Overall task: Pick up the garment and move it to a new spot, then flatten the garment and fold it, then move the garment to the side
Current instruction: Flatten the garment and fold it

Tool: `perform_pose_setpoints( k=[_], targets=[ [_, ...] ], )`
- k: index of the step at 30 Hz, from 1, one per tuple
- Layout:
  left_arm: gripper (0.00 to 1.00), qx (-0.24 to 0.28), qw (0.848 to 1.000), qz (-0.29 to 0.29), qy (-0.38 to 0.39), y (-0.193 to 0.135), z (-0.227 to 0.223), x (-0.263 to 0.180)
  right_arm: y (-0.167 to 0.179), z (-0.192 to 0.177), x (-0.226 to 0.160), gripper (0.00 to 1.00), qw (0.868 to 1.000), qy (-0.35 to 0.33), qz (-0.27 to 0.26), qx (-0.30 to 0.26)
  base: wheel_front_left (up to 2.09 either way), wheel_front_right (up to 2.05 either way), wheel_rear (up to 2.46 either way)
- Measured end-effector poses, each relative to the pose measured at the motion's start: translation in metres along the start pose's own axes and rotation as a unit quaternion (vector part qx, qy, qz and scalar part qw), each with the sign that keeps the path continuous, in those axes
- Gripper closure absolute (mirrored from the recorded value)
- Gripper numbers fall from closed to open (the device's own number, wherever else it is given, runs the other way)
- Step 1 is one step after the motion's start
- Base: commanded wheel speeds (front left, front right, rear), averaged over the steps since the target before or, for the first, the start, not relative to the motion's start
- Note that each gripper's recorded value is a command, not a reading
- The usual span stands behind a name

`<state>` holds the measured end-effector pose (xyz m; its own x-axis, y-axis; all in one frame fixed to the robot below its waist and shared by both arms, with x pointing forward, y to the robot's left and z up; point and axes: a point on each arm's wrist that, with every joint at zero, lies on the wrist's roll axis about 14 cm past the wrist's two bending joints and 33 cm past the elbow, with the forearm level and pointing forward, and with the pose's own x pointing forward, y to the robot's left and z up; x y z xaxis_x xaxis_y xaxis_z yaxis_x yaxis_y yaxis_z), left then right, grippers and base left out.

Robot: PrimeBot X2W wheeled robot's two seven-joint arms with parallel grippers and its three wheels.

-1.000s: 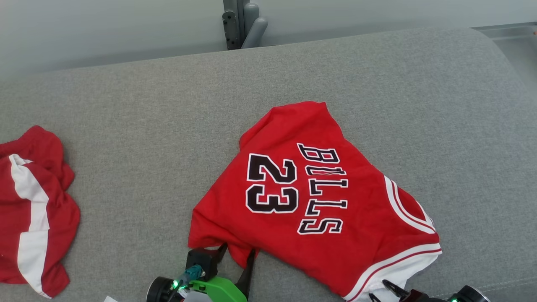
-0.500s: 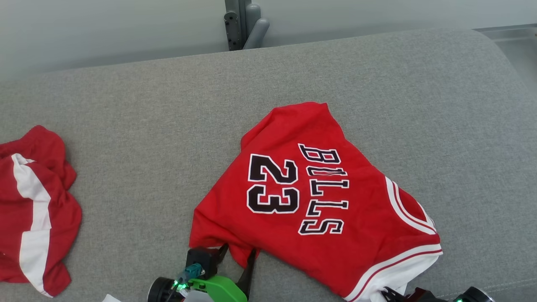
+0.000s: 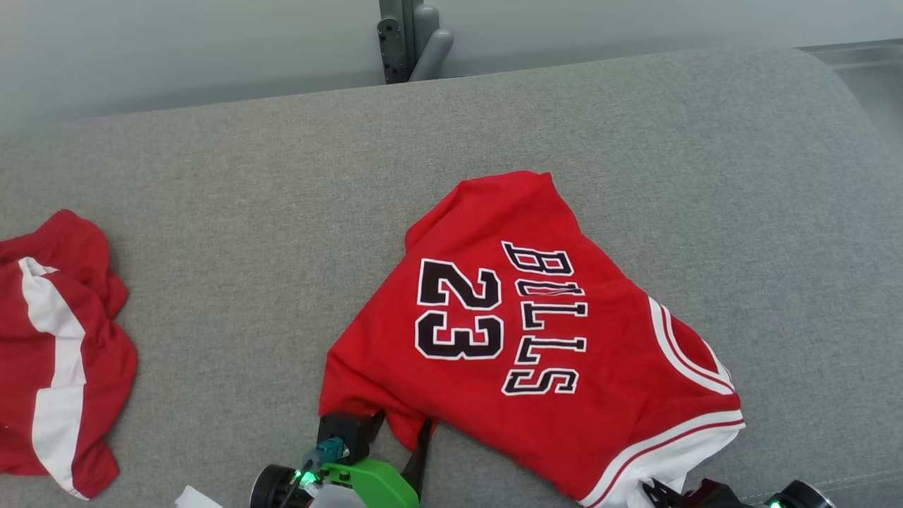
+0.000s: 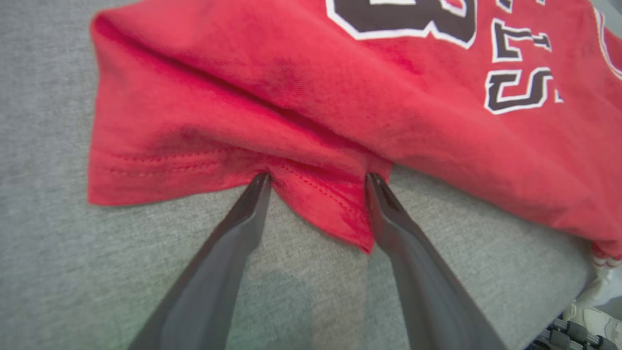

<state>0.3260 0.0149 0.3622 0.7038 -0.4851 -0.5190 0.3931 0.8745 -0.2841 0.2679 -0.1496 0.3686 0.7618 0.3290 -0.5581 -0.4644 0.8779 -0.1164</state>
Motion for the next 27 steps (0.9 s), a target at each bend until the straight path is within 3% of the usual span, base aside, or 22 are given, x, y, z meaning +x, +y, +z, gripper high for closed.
perform_pose_setpoints(
  k=[2, 3, 4, 5, 12, 16, 21, 27],
  targets=[
    [0.0, 0.001, 1.0, -0.001, 0.002, -0.001, -0.001, 0.0, 0.0, 0.0, 0.0, 1.0, 1.0, 0.0, 0.0, 0.001, 0.0, 0.0, 0.0],
    [0.06, 0.005, 1.0, -0.004, 0.004, -0.002, -0.001, 0.0, 0.0, 0.0, 0.0, 1.0, 1.0, 0.0, -0.001, 0.002, 0.0, 0.0, 0.0],
    [0.65, 0.008, 1.0, -0.006, 0.007, -0.003, -0.002, 0.0, 0.0, 0.0, 0.0, 1.0, 1.0, 0.0, -0.001, 0.002, 0.0, 0.0, 0.0],
    [1.0, 0.01, 1.0, -0.007, 0.008, -0.003, -0.003, 0.0, 0.0, 0.0, -0.001, 1.0, 1.0, 0.0, -0.002, 0.003, 0.0, 0.0, 0.0],
    [1.0, 0.003, 0.999, -0.018, 0.029, -0.004, -0.008, -0.002, -0.006, 0.01, -0.003, 1.0, 0.999, -0.022, -0.013, 0.02, 0.0, 0.0, 0.0],
    [1.0, -0.033, 0.999, -0.021, 0.038, -0.001, -0.006, -0.011, -0.032, 0.045, -0.009, 1.0, 0.993, -0.081, -0.053, 0.065, 0.0, 0.0, 0.0],
    [1.0, -0.077, 0.997, -0.028, 0.011, 0.004, 0.021, -0.04, -0.081, 0.092, -0.039, 1.0, 0.973, -0.167, -0.116, 0.104, 0.0, 0.0, 0.0],
    [1.0, -0.091, 0.99, -0.052, -0.098, 0.002, 0.102, -0.092, -0.113, 0.138, -0.08, 1.0, 0.947, -0.25, -0.156, 0.132, 0.0, 0.0, 0.0]
  ],
)
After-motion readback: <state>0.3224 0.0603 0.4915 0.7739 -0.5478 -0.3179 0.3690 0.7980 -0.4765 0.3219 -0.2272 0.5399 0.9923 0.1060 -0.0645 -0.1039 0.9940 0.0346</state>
